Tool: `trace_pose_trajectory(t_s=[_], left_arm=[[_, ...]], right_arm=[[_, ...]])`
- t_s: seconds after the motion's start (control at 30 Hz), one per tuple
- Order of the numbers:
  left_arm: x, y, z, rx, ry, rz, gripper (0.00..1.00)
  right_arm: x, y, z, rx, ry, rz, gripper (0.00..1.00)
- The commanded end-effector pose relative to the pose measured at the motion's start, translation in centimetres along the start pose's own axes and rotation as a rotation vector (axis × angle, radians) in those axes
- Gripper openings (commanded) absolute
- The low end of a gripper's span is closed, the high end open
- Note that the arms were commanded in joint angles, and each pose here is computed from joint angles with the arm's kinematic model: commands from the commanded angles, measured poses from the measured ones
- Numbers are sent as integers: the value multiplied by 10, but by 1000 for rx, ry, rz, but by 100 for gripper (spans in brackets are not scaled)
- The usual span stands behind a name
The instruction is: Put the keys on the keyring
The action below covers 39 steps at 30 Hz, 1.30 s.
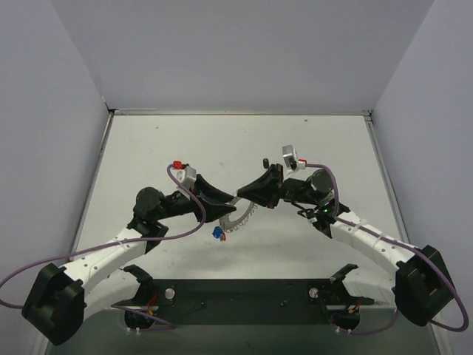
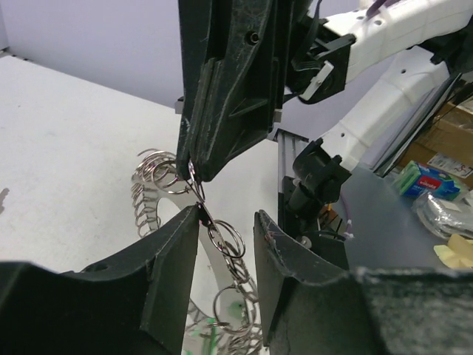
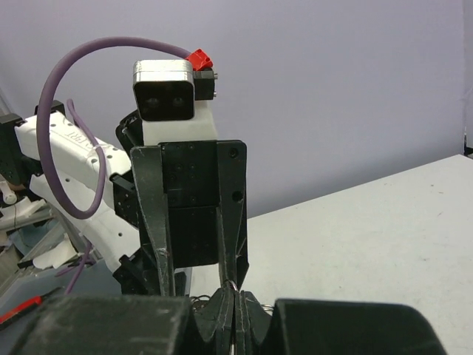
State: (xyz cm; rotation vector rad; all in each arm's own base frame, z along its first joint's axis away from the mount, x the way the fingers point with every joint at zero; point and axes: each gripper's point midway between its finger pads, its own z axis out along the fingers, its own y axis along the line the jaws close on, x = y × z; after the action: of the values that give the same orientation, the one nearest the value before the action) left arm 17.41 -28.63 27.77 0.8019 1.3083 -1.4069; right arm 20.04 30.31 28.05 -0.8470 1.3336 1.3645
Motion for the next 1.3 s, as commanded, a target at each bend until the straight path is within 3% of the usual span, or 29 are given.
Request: trace_pose_trajectory(t_s=[0.0,0.27,0.63,0.87,1.27], left_arm=[[-23,-31,2,154,-79,15,48],[-9,-10,3,65,-26,39,50],[17,57,-32,-385,47,69,51],[15,78,-59,-564,-31,76,53],[32,74,-49,-448,29,60,47]], right_arm=[[-41,11,4,-95,-147,-109,0],[-35,7,14,-175,-107,-50,0],[11,-19,20,-167,-75,56,0],[19,-22,24,-204,-70,90,0],[24,-20,24,-230,-46,91,0]])
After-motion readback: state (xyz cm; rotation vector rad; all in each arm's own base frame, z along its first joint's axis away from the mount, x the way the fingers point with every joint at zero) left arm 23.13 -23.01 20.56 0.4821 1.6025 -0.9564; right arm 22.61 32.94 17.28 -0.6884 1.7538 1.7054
